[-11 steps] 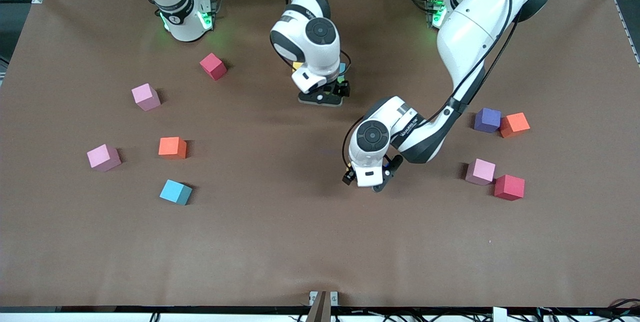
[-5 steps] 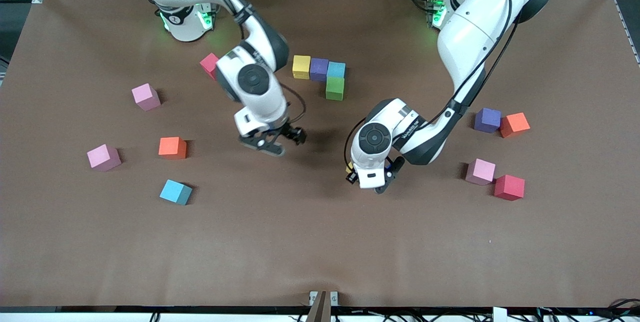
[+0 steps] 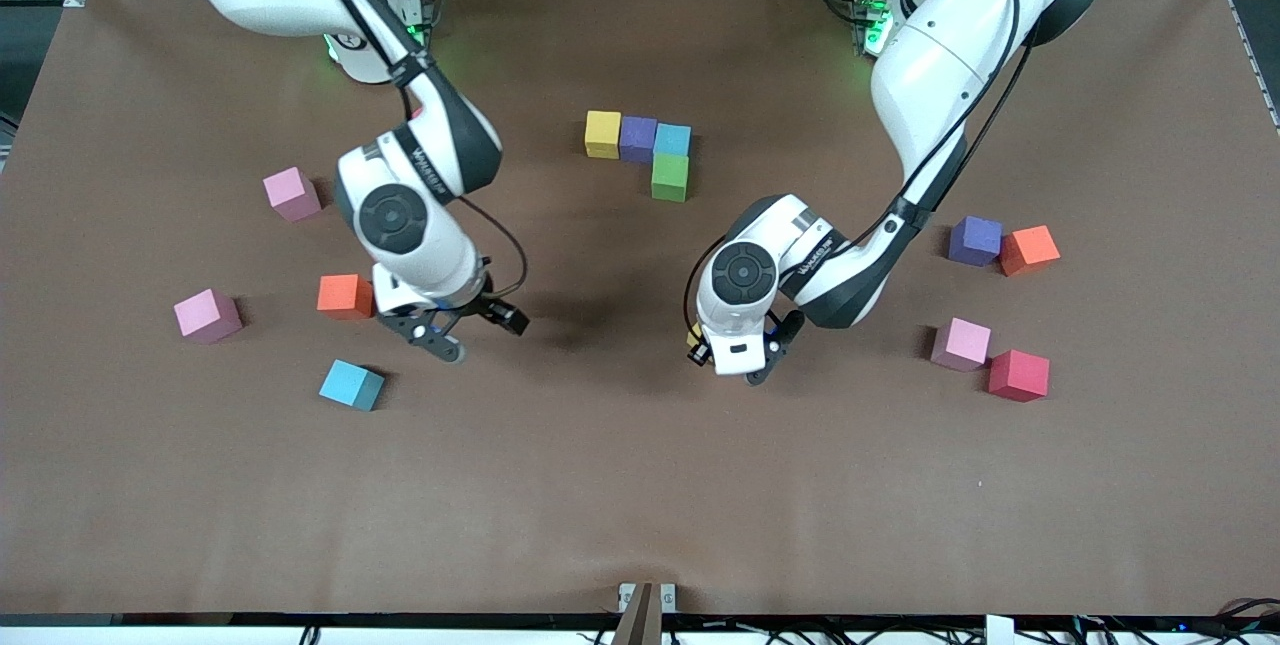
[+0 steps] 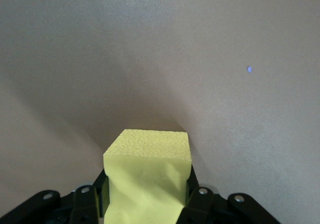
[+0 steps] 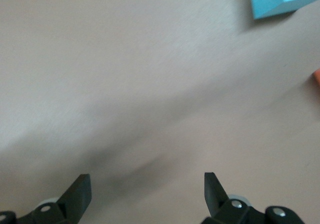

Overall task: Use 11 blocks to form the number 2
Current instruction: 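Grasp the cyan cube with the right gripper while the left gripper lifts yellow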

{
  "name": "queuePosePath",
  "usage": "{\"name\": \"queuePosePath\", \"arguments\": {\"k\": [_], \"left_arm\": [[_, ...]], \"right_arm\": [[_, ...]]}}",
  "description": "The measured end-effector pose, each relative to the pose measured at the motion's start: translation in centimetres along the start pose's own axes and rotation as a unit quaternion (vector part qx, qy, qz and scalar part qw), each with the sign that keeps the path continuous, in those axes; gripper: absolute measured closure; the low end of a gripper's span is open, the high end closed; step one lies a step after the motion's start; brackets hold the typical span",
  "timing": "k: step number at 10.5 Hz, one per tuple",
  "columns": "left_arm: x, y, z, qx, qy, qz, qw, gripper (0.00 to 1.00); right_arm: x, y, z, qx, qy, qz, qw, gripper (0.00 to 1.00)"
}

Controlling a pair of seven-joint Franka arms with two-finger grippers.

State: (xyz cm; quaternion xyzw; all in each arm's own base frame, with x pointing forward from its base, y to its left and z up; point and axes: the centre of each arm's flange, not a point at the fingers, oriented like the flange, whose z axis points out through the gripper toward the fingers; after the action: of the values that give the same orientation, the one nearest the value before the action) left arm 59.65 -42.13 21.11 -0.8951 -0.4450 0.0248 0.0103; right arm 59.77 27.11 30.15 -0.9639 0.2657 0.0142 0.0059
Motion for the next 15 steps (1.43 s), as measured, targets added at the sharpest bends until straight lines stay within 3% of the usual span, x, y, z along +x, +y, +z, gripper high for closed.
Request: {"name": "queuePosePath", "arguments": {"k": [4,10,15], "left_arm": [[-1.0,0.5,-2.5,-0.023,0.018,0.033,0.999,0.44],[-7.3,0.0,-3.4,-0.025,-0.004,0.156,0.987,0.44],[-9.7,-1.0,-2.7,-0.013,-0.016,0.204,0.979,0.44]], "right_arm": [[8.1,6.8,-0.1,-0.002,-0.003,-0.009,1.0,0.0],[18.1,15.4,0.9,0.009,-0.003,-0.012,1.0,0.0],[20.5,14.4,5.2,0.016,-0.014,-0.029,0.999,0.0]]}}
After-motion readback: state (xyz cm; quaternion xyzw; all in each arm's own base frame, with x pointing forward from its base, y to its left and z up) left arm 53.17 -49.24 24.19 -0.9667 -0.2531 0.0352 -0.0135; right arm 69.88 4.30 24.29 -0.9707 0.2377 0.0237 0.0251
